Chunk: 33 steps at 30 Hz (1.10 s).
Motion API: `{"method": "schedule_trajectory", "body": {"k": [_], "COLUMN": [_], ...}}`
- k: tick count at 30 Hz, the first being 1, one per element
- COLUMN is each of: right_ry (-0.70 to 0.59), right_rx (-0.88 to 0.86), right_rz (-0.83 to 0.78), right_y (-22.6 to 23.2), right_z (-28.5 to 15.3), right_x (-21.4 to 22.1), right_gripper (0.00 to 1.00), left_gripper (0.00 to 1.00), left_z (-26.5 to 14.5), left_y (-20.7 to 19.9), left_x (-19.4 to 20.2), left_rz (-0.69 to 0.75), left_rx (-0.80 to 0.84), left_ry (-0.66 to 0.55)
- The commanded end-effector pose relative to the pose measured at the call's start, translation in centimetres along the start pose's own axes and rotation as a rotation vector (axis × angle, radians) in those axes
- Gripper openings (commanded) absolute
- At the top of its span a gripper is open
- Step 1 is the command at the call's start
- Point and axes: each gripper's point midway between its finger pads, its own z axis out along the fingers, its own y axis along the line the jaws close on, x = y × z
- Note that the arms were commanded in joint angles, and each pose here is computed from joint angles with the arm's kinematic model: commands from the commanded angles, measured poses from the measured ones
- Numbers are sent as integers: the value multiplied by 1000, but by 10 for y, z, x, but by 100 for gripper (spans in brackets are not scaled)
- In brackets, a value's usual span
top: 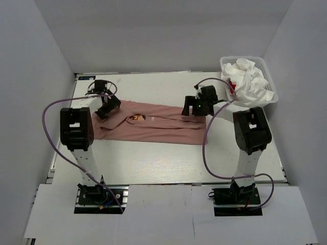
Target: Fold and stack the t-shirts
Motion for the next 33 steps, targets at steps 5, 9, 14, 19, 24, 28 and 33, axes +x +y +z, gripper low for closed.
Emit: {"method": "schedule_trajectory", "body": {"k": [5, 9, 14, 19, 24, 28, 33], "right_ry": [78, 186, 392, 604, 644, 611, 436], "right_rx": [194, 91, -93, -240, -305, -302, -272], "right_rz": [104, 124, -22, -267, -343, -414, -482], "right_y": [-36, 2, 88, 141, 154, 158, 169], "right_z": [3, -20, -64, -111, -125, -128, -132], "right_x": [37, 102, 217, 297, 324, 328, 298], "right_gripper": [90, 90, 90, 90, 90, 90, 90], "left_gripper": [100, 100, 100, 100, 100, 100, 100], "left_z": [65, 82, 91, 75, 55, 50, 24], "left_y": [-40, -134, -259, -320, -352, -360, -366], "left_x": [-2, -18, 16, 69, 95, 82, 67], "left_rz": [46, 85, 166, 224, 295, 275, 268], "left_rx": [53, 414, 869, 1045, 1063, 1068, 1057], "left_ry": [116, 118, 231, 198, 121, 76, 57]}}
